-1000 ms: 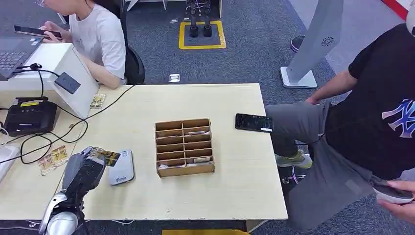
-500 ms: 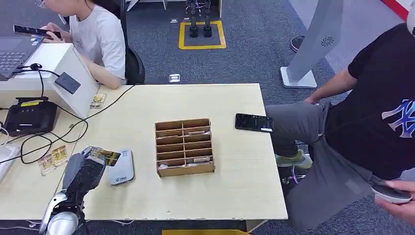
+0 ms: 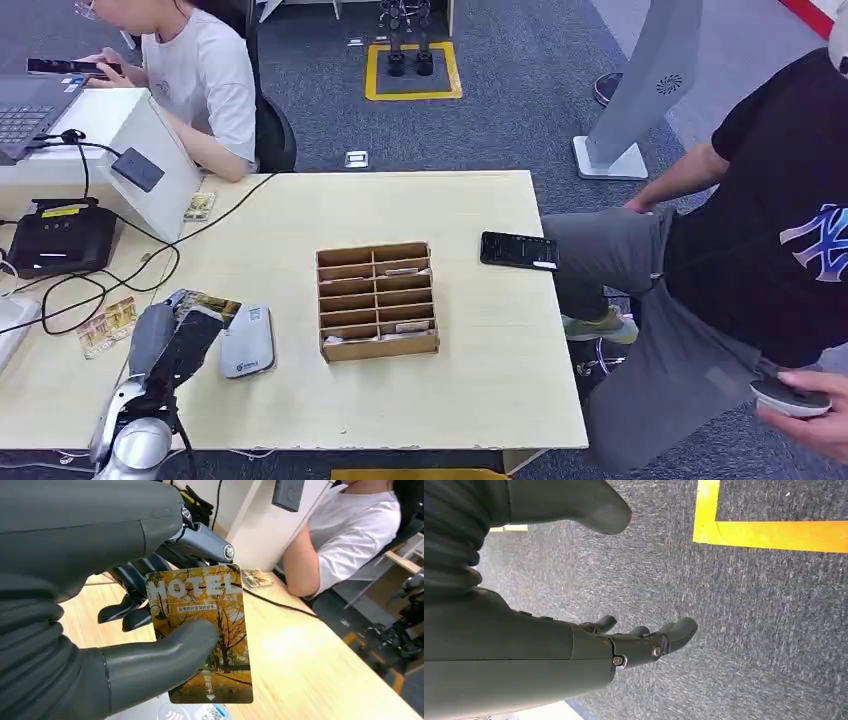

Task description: Pass the card to the sensor for recognition and then transmit it.

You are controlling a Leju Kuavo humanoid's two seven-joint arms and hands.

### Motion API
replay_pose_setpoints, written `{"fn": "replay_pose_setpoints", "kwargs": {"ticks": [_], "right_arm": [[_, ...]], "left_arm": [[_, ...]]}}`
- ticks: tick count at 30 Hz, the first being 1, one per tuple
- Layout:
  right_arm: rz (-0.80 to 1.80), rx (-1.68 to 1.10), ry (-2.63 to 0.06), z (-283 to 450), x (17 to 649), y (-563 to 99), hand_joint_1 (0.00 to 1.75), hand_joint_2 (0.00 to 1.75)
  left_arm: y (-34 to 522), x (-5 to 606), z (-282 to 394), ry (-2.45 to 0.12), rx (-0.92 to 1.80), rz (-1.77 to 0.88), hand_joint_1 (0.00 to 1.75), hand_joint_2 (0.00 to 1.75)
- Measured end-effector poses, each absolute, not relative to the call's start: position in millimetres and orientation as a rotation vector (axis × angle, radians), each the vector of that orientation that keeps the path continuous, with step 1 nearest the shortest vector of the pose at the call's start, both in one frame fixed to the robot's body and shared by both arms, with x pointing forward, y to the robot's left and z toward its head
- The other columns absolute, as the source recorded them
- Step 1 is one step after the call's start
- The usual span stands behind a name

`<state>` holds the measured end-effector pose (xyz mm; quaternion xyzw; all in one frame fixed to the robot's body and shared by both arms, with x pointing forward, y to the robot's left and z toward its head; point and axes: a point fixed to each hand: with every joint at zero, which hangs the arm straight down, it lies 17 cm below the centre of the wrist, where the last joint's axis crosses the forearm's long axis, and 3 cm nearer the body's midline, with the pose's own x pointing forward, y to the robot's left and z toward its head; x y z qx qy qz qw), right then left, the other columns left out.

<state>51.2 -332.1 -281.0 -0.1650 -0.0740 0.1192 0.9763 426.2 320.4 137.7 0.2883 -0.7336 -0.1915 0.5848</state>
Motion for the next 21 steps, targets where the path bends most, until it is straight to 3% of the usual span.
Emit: {"fn": "replay_pose_setpoints", "kwargs": {"ticks": [21], "right_arm": [[0.244, -0.333, -0.153, -280.9, 52.0, -332.0, 0.00, 1.75]], "left_arm": [[321.2, 431.3, 119.4, -1.666, 0.669, -0.456, 1.75, 1.75]]}}
